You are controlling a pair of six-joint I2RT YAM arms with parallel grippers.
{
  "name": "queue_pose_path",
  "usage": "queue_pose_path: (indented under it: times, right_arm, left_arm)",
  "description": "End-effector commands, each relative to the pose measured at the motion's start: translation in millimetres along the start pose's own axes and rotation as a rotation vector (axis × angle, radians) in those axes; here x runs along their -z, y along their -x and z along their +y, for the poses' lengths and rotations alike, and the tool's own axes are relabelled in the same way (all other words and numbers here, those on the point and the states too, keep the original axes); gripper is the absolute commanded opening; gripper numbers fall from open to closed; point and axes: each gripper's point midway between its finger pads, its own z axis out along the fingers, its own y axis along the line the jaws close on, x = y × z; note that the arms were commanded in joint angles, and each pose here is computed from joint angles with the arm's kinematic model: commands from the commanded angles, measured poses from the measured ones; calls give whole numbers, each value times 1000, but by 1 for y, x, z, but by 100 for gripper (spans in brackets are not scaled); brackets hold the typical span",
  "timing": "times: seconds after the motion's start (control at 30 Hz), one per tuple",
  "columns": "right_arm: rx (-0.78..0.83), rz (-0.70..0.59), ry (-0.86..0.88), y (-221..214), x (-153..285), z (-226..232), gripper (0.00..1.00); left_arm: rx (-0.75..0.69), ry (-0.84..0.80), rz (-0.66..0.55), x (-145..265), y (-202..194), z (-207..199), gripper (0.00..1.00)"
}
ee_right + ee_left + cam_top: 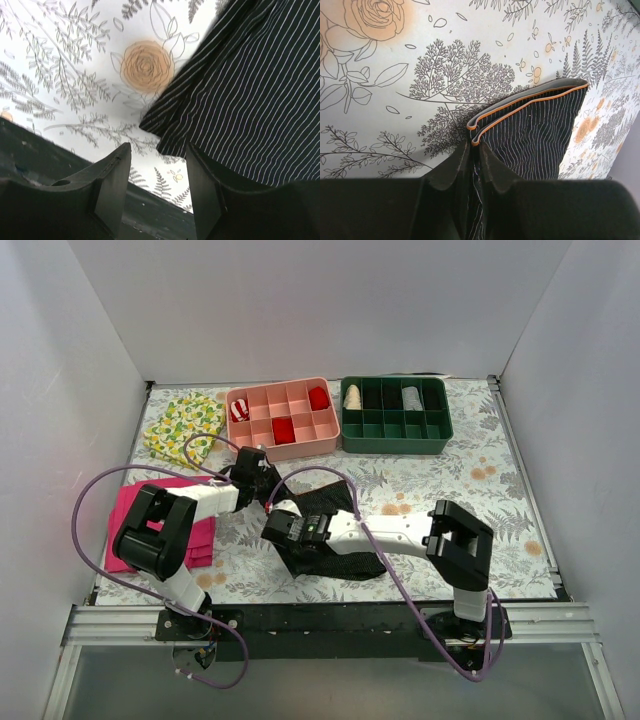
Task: Roll the underwear
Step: Fold the underwear at the center of the board.
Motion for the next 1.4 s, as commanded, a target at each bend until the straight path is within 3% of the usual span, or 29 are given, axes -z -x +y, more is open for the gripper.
queue_pose_path:
  times: [0.0, 0.67, 1.03, 1.13, 1.37]
  right_arm:
    - [-44, -9, -76, 14, 0, 0, 56]
    - [-84, 72, -243, 3, -30, 0, 55]
    - [-126, 99, -303, -8, -42, -3, 20]
    - [-126, 98, -300, -10, -44, -4, 5]
    - [-71, 14, -223, 5, -24, -1, 1]
  left_arm:
    - [-6, -10, -37, 13, 8, -9, 9]
    - [-3, -16, -28, 22, 3, -9, 9]
    - [-7, 0, -28, 30, -2, -5, 8]
    - [-14, 9, -30, 31, -1, -4, 8]
    - [8, 51, -68, 38, 5, 1, 6]
